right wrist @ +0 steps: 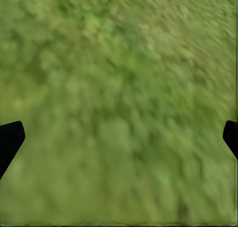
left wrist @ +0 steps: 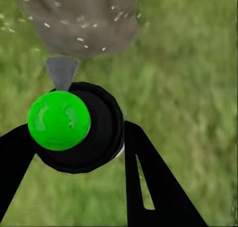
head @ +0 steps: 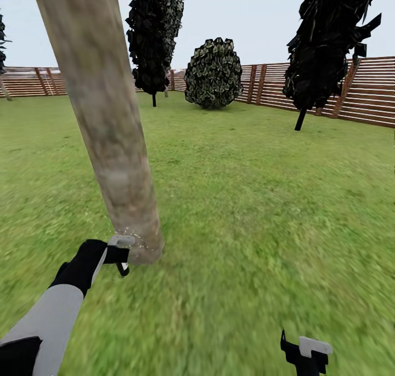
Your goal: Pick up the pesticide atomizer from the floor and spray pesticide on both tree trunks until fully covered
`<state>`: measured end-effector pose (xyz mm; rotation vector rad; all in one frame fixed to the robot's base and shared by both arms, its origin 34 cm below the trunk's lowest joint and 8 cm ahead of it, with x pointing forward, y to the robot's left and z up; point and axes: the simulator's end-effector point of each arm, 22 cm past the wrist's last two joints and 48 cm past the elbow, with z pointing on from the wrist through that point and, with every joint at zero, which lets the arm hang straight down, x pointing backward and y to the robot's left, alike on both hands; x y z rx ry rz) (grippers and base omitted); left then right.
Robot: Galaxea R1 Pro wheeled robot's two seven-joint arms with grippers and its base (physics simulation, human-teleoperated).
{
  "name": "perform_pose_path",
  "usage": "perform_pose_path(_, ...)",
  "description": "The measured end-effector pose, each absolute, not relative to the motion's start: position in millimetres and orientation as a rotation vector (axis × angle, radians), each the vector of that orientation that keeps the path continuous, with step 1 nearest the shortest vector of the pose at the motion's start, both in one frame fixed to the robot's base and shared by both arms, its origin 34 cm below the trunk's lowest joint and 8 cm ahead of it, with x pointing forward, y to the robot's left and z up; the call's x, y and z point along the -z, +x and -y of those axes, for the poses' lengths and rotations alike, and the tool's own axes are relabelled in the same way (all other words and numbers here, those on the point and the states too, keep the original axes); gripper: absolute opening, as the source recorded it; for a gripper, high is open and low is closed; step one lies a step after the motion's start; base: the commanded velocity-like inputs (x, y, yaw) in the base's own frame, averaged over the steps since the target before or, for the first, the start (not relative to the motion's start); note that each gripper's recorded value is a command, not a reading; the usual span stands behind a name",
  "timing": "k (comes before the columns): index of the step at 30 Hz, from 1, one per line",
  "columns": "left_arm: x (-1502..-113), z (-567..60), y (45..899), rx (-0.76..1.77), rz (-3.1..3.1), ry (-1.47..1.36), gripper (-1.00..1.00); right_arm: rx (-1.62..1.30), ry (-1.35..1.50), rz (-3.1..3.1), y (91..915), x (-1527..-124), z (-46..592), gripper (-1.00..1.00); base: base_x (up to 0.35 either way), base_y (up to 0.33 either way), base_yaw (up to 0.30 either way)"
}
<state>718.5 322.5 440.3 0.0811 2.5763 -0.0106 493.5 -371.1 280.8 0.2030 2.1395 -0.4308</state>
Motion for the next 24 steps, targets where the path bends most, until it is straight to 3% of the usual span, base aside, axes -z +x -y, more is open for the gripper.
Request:
perform_pose_path(12,-498,-363,738,-0.060,-2.572,-0.004,-1.00,0.431,0.203,-2.140,494,-281,371,1.00,-0.018,0.000,0.001)
perform_pose_path(16,-499,-351,740,-0.031,-2.571,0.009,-1.00,0.430,0.204,-2.139,494,-281,370,1.00,0.001,-0.006,0.197)
perform_pose_path(24,-499,-348,741,-0.030,-2.568,0.015,-1.00,0.431,0.204,-2.138,494,-281,371,1.00,0.063,-0.230,0.139)
